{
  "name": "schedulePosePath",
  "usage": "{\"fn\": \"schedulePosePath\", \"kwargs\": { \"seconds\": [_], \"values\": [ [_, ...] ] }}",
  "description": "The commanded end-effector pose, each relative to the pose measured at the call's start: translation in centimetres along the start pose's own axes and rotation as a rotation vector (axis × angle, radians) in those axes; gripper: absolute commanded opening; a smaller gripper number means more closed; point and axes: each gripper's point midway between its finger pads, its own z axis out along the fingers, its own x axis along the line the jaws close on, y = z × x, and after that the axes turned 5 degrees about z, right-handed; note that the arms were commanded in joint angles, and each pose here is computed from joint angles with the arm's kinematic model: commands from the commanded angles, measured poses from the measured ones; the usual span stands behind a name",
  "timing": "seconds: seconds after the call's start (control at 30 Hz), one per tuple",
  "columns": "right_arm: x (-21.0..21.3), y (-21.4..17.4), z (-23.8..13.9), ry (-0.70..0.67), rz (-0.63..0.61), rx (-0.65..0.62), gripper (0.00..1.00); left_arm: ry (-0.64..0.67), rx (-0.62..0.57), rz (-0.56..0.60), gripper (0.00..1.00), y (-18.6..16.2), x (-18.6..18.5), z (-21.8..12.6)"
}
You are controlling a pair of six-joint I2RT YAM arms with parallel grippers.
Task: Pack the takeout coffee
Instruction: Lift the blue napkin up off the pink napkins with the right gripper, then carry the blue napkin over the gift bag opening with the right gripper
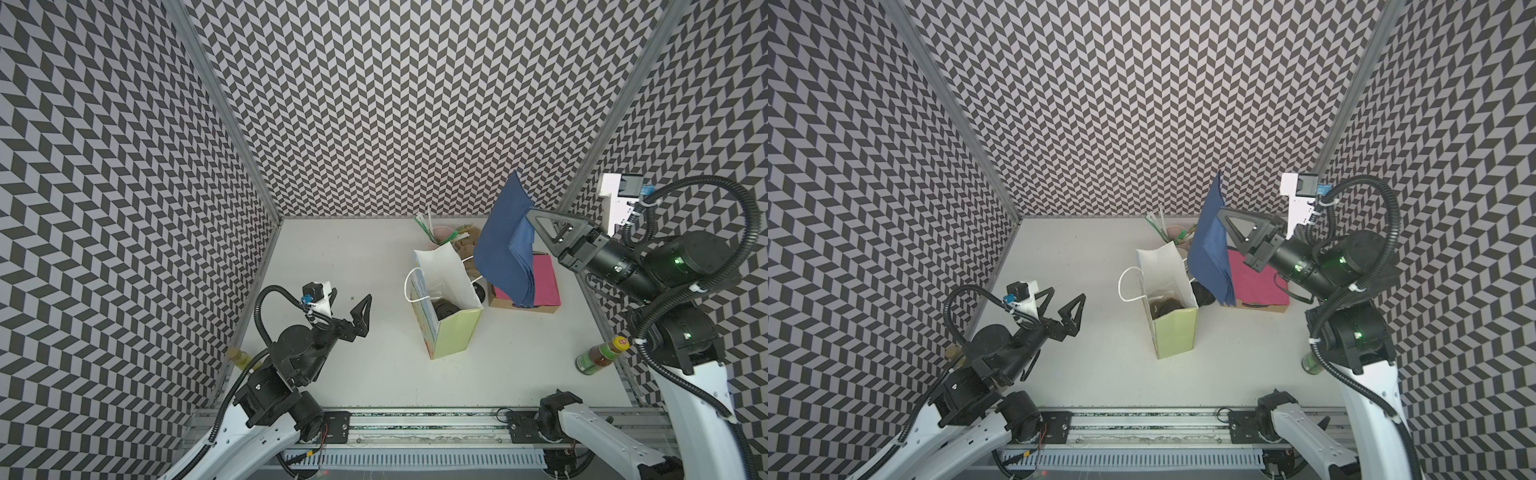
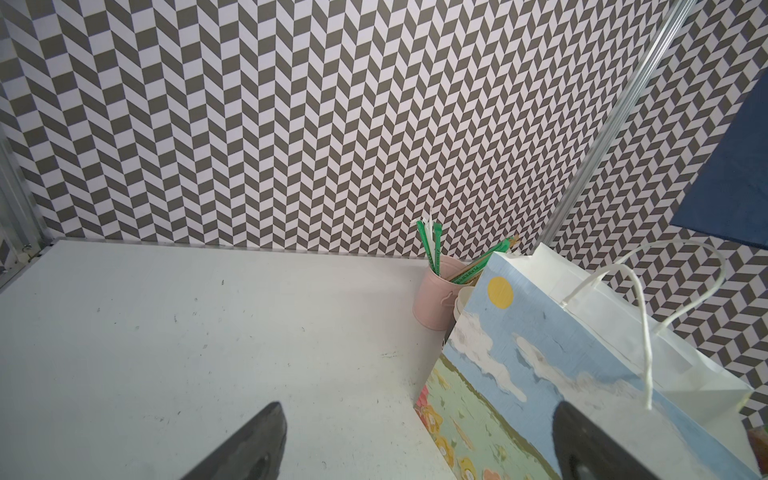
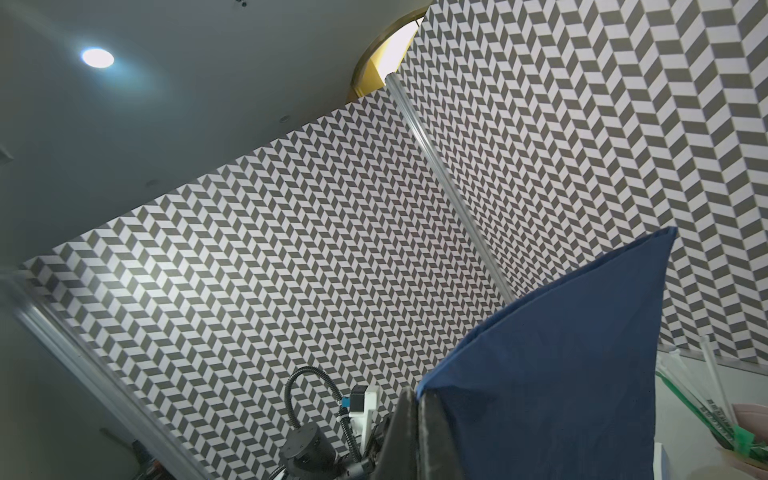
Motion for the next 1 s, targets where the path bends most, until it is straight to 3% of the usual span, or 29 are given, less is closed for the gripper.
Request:
{"fn": "schedulePosePath", "kwargs": {
  "seconds": [0.0,0.43,0.97],
  "values": [
    [2.3,-0.7,-0.2,0.110,-0.019,0.029,0.00,0.002,-0.006,0.002,1.00,0.0,0.0,0.2],
    [-0.5,-6.1,2.8,0.087,0.057,0.145,0.00,0.004,0.007,0.005,1.00,-0.2,0.0,0.4],
    [-6.1,-10.8,6.3,-0.071,0.065,0.205,0.00,0.006,0.001,0.004,1.00,-0.1,0.1,0.3]
  ]
}}
